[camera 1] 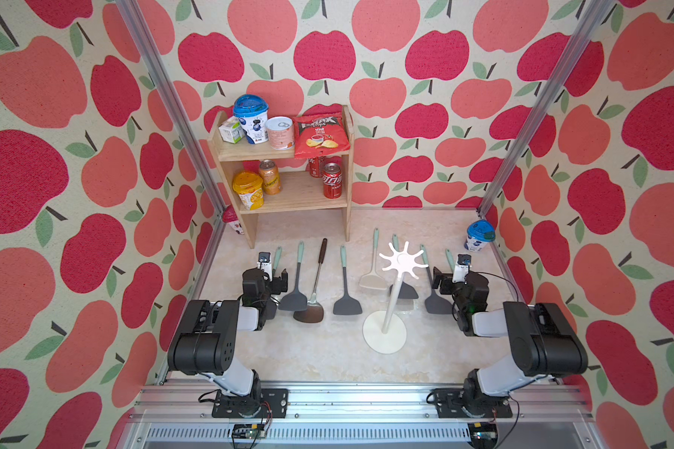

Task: Take the spatula off the kitchen utensil rack
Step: Reset both arms

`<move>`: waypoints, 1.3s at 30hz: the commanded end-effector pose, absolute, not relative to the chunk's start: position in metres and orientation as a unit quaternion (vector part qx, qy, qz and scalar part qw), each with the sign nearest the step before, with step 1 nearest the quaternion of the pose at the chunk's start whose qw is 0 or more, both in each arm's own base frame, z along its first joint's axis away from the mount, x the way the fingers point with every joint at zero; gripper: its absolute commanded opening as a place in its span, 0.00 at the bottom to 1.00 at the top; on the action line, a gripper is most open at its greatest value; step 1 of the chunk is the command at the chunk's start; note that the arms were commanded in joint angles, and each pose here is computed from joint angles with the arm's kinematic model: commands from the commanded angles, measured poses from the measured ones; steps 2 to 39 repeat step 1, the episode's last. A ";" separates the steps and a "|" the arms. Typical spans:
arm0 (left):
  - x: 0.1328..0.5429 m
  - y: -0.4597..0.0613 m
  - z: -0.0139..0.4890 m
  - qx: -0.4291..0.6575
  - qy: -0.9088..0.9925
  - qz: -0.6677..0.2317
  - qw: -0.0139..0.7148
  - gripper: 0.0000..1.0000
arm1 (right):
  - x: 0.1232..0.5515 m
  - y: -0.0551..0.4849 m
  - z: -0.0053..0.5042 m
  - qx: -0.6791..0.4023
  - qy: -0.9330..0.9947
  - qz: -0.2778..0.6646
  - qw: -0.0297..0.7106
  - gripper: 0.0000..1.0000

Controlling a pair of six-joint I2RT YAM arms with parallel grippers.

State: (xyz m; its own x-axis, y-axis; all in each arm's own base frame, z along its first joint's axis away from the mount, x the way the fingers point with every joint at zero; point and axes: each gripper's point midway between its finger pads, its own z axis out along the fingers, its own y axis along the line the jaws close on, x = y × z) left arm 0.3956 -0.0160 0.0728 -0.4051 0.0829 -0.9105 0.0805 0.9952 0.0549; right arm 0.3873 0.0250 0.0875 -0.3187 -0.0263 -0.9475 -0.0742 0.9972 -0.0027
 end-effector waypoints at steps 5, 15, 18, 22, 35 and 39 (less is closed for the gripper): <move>0.399 -0.019 0.079 0.054 0.836 -0.010 0.546 0.97 | 0.390 0.012 0.095 0.000 0.807 0.002 0.590 1.00; 0.399 -0.019 0.079 0.054 0.836 -0.010 0.546 0.97 | 0.390 0.012 0.095 0.000 0.807 0.002 0.590 1.00; 0.399 -0.019 0.079 0.054 0.836 -0.010 0.546 0.97 | 0.390 0.012 0.095 0.000 0.807 0.002 0.590 1.00; 0.399 -0.019 0.079 0.054 0.836 -0.010 0.546 0.97 | 0.390 0.012 0.095 0.000 0.807 0.002 0.590 1.00; 0.399 -0.019 0.079 0.054 0.836 -0.010 0.546 0.97 | 0.390 0.012 0.095 0.000 0.807 0.002 0.590 1.00; 0.399 -0.019 0.079 0.054 0.836 -0.010 0.546 0.97 | 0.390 0.012 0.095 0.000 0.807 0.002 0.590 1.00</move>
